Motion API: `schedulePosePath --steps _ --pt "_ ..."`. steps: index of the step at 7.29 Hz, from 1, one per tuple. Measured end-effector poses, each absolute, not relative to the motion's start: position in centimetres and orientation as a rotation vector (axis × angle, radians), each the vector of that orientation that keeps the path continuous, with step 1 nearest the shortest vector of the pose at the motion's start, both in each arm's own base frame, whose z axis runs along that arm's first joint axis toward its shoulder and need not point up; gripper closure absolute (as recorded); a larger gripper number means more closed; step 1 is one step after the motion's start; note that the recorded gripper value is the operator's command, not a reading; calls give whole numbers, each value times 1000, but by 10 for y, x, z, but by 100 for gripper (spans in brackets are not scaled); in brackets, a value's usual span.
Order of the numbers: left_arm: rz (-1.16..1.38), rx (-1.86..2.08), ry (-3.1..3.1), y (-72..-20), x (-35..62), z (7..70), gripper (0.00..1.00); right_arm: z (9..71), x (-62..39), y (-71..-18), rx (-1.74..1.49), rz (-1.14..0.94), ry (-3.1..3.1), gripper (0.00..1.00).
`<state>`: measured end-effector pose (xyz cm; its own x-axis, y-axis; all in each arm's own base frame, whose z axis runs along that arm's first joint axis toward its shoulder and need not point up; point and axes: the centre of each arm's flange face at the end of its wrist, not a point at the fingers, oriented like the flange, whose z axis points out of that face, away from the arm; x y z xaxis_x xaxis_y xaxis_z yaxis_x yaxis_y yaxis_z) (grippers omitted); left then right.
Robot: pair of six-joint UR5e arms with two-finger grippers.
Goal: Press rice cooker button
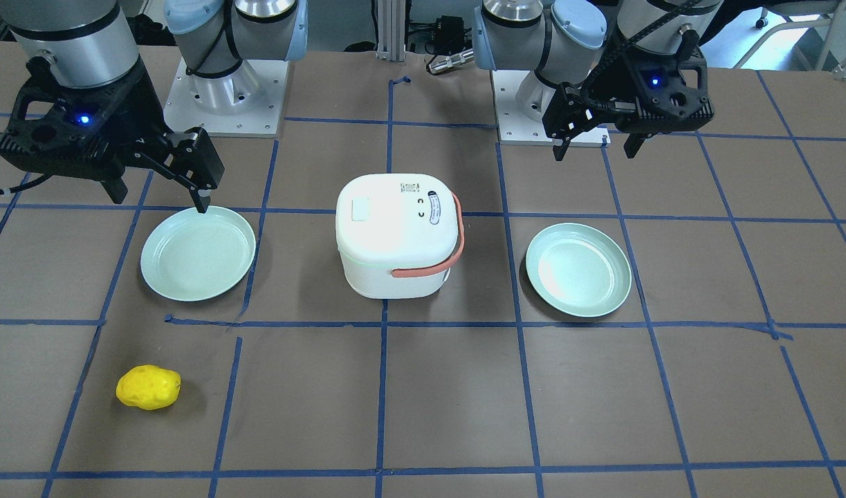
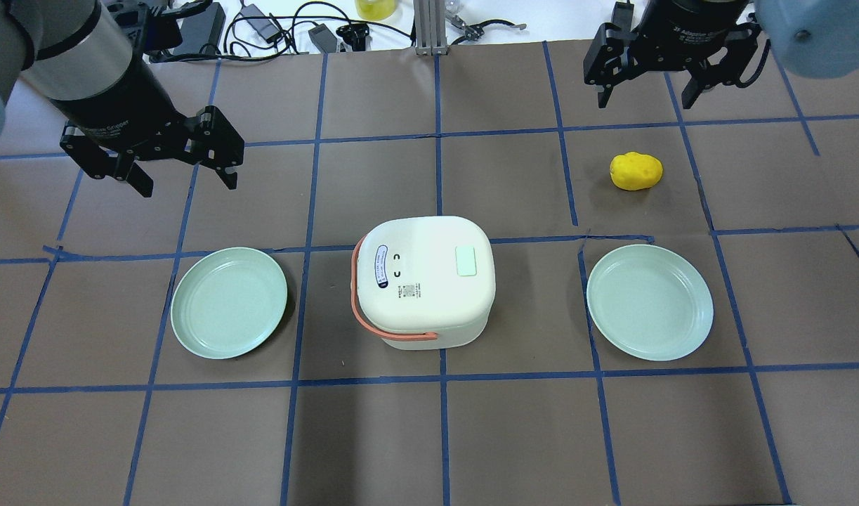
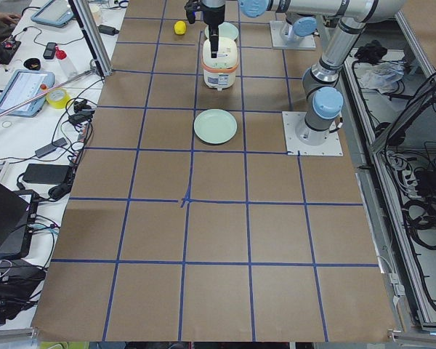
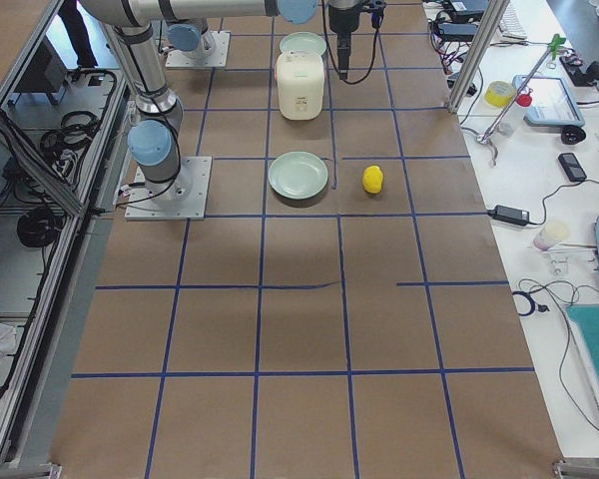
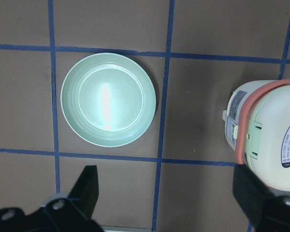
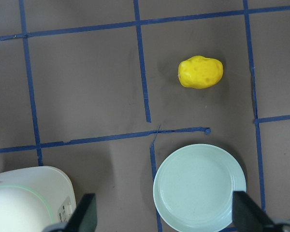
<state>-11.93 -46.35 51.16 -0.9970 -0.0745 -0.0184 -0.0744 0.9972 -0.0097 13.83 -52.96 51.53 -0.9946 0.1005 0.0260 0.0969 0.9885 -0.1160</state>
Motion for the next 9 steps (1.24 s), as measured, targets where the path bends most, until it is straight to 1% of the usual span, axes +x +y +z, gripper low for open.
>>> schedulePosePath --steps 6,7,9 --pt "-13 -117 3121 -464 -119 511 0 516 140 -529 -161 181 -3102 0" --pt "-13 -117 3121 -463 -119 511 0 516 140 -529 -163 183 -3102 5" --pt "-14 -117 3121 -464 -119 511 0 515 142 -530 -163 182 -3109 41"
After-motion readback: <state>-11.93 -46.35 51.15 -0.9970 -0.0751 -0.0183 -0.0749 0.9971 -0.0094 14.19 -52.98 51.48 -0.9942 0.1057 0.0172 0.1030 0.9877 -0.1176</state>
